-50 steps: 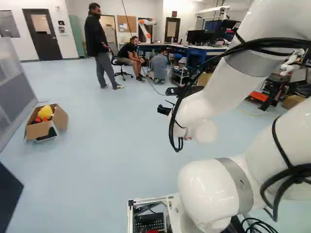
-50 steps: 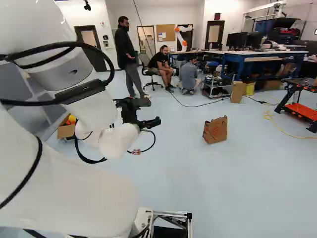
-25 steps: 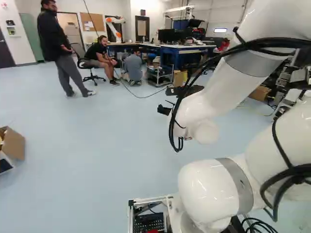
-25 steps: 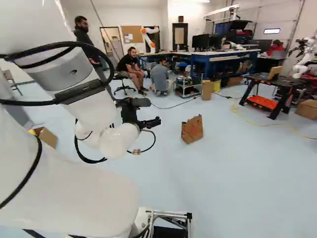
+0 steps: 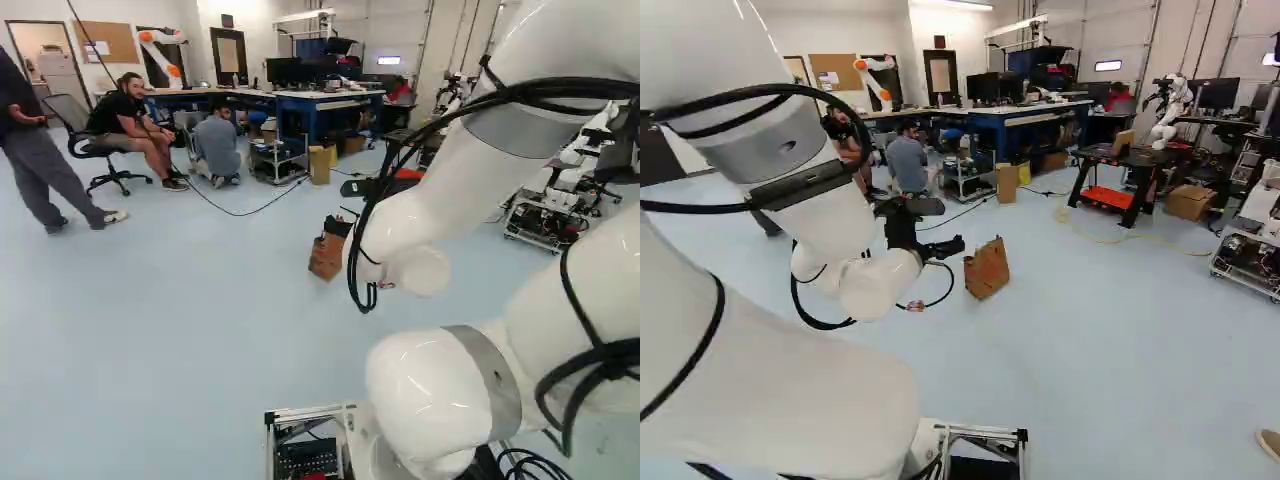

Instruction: Pick up the grocery bag from the ground

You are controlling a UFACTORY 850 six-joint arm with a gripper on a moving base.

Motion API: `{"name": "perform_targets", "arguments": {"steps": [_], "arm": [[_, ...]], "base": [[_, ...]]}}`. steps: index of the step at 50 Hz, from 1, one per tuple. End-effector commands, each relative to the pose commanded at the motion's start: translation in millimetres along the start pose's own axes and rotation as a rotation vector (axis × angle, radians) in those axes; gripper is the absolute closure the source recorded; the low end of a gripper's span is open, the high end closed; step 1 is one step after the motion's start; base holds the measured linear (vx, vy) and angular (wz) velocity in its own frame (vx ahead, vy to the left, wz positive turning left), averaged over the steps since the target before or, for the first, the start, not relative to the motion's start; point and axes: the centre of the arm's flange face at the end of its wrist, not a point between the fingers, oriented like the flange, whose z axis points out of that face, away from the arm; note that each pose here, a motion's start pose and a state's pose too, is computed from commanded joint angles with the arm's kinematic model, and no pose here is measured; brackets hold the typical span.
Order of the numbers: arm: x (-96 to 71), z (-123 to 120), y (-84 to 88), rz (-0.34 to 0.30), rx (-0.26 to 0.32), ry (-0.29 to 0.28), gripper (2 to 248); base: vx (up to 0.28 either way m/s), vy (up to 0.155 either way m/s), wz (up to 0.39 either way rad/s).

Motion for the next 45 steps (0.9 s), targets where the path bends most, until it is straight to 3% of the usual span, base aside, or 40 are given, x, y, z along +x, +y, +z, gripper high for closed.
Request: {"name": "perform_targets", "arguments": {"steps": [8, 45], "arm": [[0.0, 0.0, 0.0, 0.000, 0.000, 0.000, 3], [0.0, 0.0, 0.0, 0.000, 0.000, 0.000, 3]], "base": [[0.298, -0.027, -0.183], [0.316, 0.004, -0.014]]}}
